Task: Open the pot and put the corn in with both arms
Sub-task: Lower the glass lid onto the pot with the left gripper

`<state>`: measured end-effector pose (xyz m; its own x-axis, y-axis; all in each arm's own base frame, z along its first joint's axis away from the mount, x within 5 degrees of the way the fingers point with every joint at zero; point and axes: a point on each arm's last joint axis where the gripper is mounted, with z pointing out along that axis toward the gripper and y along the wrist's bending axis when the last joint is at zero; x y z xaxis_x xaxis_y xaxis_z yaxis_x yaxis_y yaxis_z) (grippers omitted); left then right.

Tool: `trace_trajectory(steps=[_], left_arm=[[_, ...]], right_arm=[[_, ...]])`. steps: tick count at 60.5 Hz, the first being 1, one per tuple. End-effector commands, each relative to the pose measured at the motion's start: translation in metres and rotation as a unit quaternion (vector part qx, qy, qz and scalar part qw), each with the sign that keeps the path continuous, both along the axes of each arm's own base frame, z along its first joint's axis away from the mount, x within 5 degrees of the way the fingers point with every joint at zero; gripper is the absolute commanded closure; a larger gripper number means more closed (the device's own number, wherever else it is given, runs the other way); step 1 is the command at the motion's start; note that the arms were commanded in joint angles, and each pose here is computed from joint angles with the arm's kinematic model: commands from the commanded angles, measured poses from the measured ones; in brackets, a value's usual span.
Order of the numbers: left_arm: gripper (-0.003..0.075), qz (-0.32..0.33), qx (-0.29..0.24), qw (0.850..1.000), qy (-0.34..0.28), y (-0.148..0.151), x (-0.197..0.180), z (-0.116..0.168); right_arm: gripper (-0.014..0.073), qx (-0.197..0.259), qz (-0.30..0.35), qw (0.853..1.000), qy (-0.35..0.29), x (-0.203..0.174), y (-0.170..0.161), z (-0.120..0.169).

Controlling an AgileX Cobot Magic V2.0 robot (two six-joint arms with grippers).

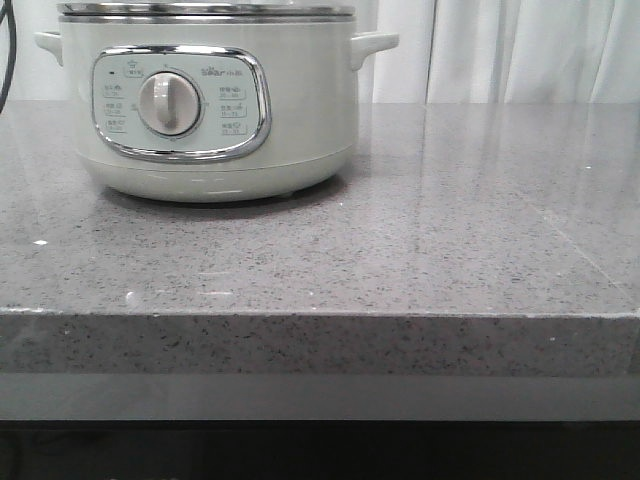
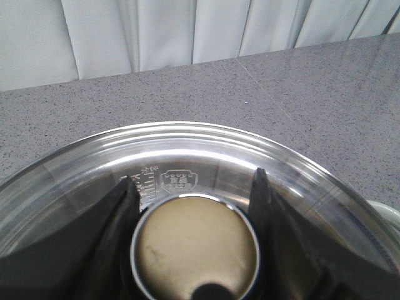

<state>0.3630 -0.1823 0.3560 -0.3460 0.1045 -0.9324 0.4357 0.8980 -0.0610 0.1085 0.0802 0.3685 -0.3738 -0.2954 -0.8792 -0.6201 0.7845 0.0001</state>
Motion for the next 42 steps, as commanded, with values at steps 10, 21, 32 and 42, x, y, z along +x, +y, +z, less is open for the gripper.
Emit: trace_trajectory(steps=[10,21,32,42], left_arm=[[0.0488,-0.001,-0.039,0.997,-0.063,0.004,-0.014,0.043],[0.0379,-0.001,-0.038,0.997,-0.061,0.004,-0.014,0.043],[0.0176,-0.001,-0.035,0.997,-0.063,0.004,-0.014,0.043],[0.0175,0.000,-0.018,0.997,-0.074,0.012,-0.023,0.061]], right_arm=[[0.0045,0.028,-0.006,0.999,-0.040,0.001,-0.001,0.015],[0.0045,0.028,-0.006,0.999,-0.040,0.001,-0.001,0.015],[0.0045,0.028,-0.006,0.999,-0.040,0.001,-0.001,0.015],[0.0045,0.028,-0.006,0.999,-0.040,0.001,-0.001,0.015]])
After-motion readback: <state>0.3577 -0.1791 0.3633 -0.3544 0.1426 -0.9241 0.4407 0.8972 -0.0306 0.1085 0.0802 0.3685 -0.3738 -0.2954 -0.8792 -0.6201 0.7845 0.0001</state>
